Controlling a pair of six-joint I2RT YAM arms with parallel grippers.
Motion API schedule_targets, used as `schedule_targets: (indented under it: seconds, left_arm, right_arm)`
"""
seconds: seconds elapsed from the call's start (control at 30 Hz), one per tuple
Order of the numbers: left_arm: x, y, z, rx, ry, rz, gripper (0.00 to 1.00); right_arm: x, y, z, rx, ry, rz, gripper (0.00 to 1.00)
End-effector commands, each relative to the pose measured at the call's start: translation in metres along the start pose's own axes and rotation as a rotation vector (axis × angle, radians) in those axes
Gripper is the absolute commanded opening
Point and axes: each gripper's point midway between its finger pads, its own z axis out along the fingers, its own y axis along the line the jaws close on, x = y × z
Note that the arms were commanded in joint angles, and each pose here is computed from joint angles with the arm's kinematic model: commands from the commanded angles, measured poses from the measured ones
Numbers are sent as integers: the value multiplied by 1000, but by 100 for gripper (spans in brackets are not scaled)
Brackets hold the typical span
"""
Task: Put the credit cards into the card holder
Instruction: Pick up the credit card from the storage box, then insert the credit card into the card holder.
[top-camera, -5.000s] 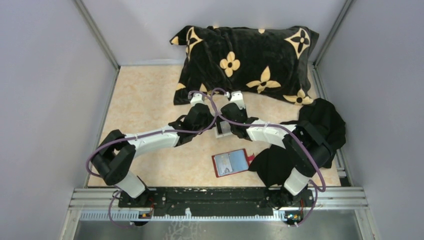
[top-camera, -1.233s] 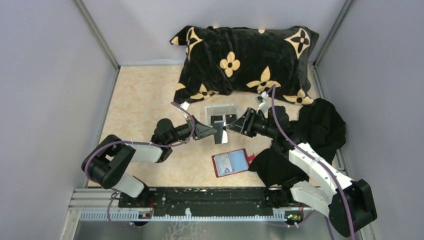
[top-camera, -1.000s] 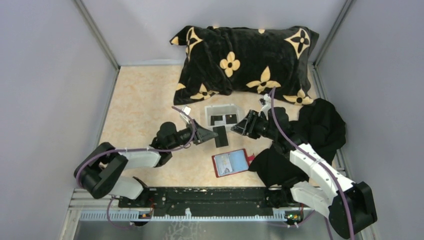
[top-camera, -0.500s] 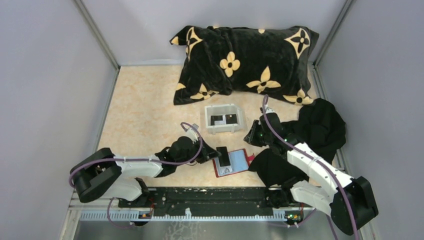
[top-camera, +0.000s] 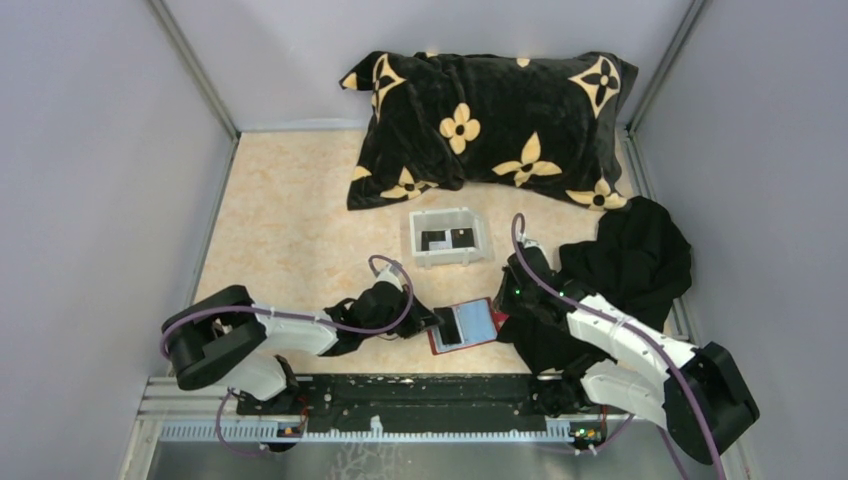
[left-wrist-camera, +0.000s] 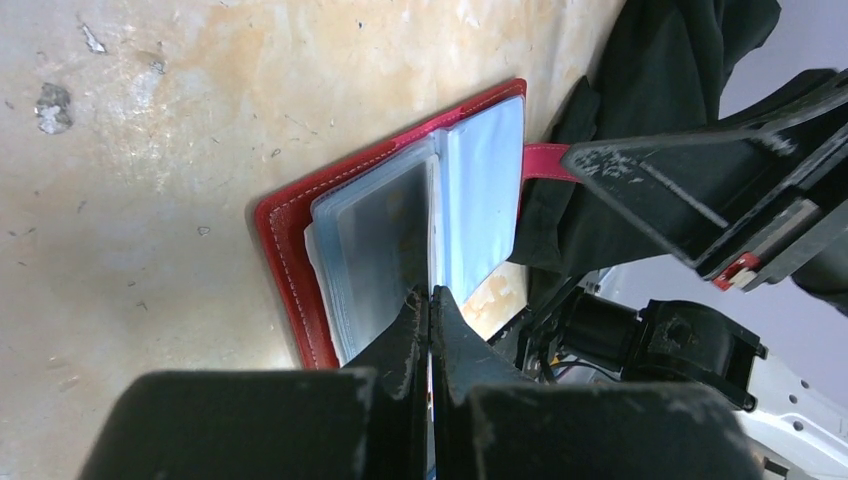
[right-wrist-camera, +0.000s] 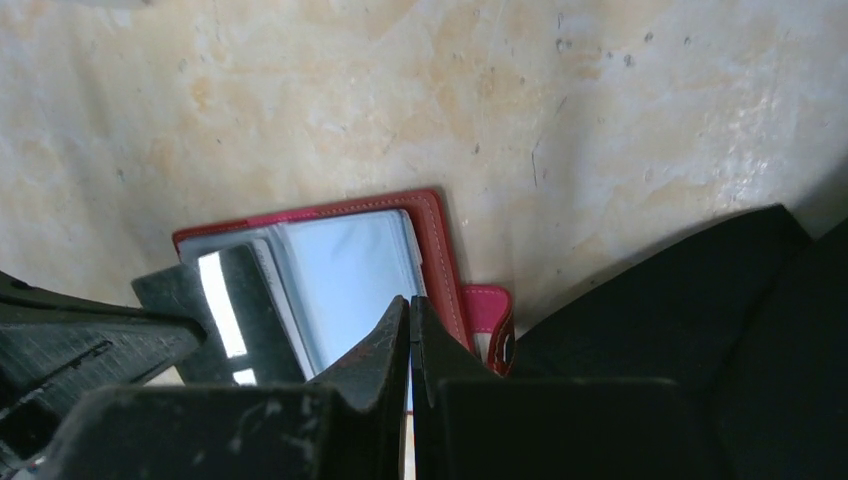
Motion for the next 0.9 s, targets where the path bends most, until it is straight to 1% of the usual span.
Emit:
schedule_targets:
  seconds: [0.0,0.1,0.3,0.57,0.63,0.7,0.87]
  left_arm:
    - [-1,-1,6,-27,-15,-10,0]
    - [-1,10,7,-73,-21,-8,0]
    - [-11,30,6,-168,-79,5,0]
    - [-16,40,12,-206,-112,13,0]
    - [-18,37,14,-183,-119,5,0]
    - [-17,28,15,-126,-112,-2,0]
    - [-5,7,19,-18,-31,19,0]
  right_arm:
    - [10,9,7,-28,14,11,0]
    - [22,12,12,-38,49,7,0]
    - [41,17,21,-34,98,-7,0]
    - [54,13,34,-22,132,-4,0]
    - [55,12,37,-15,133,-5,0]
    - [52,9,37,6,119,-4,0]
    - [40,-1,29,64,58,-4,0]
